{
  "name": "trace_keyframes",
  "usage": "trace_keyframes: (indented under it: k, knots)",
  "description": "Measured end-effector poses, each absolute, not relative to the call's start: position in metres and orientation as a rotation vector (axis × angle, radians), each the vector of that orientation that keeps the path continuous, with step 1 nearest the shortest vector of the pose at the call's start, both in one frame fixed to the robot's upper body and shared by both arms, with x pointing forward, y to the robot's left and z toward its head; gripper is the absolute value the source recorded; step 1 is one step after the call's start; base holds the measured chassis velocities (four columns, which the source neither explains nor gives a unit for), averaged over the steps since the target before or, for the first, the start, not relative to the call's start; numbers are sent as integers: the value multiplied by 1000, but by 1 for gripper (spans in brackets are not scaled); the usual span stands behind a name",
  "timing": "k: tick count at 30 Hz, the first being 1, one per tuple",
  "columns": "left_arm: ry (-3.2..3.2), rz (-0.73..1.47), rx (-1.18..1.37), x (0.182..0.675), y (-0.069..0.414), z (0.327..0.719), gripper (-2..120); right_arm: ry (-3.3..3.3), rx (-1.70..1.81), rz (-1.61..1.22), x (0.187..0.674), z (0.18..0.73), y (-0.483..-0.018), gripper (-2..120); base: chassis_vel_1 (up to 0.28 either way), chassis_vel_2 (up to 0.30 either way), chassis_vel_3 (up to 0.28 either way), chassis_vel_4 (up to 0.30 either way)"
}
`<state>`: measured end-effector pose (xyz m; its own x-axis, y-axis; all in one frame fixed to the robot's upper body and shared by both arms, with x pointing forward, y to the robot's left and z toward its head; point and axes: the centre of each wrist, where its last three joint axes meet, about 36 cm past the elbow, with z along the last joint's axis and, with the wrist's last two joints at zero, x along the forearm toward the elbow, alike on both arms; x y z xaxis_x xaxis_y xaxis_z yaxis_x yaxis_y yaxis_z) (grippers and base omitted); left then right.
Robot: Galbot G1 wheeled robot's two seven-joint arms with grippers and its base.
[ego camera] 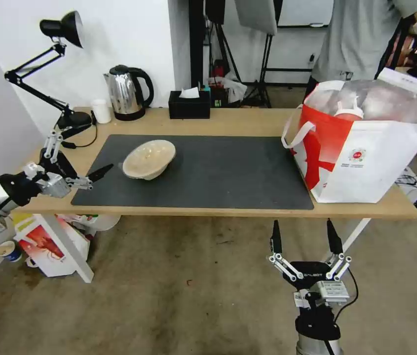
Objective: Pick up the trash from the table and place it into the takeout bag.
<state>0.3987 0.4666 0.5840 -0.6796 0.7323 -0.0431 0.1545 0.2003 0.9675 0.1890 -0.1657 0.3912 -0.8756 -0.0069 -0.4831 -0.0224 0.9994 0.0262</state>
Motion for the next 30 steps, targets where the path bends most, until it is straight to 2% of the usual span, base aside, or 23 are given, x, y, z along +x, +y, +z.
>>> trace_keyframes:
  k: [17, 19, 21, 22, 24, 26, 28, 30]
  knots:
    - [2008, 1423, 833, 397, 453, 589, 100, 2637, -21, 42, 189, 391, -166, 100, 0, 0, 0, 0]
    - [2113, 1255, 820, 393, 444, 585, 100, 2637, -21, 42, 189, 391, -166, 100, 0, 0, 0, 0]
    - [2258, 969, 796, 386, 424, 579, 100, 2637, -21, 42, 189, 391, -166, 100, 0, 0, 0, 0]
    - [2258, 969, 796, 386, 424, 579, 100, 2637, -21, 42, 189, 391, -166, 100, 0, 0, 0, 0]
    - [2393, 672, 775, 377, 398, 572, 100, 2637, -21, 42, 189, 391, -166, 100, 0, 0, 0, 0]
    - [2429, 587, 766, 374, 390, 571, 100, 2637, -21, 42, 189, 391, -166, 100, 0, 0, 0, 0]
    - [2526, 317, 741, 362, 363, 568, 100, 2637, -21, 42, 189, 391, -166, 100, 0, 0, 0, 0]
    - [2574, 145, 714, 355, 348, 567, 100, 2637, -21, 42, 189, 391, -166, 100, 0, 0, 0, 0]
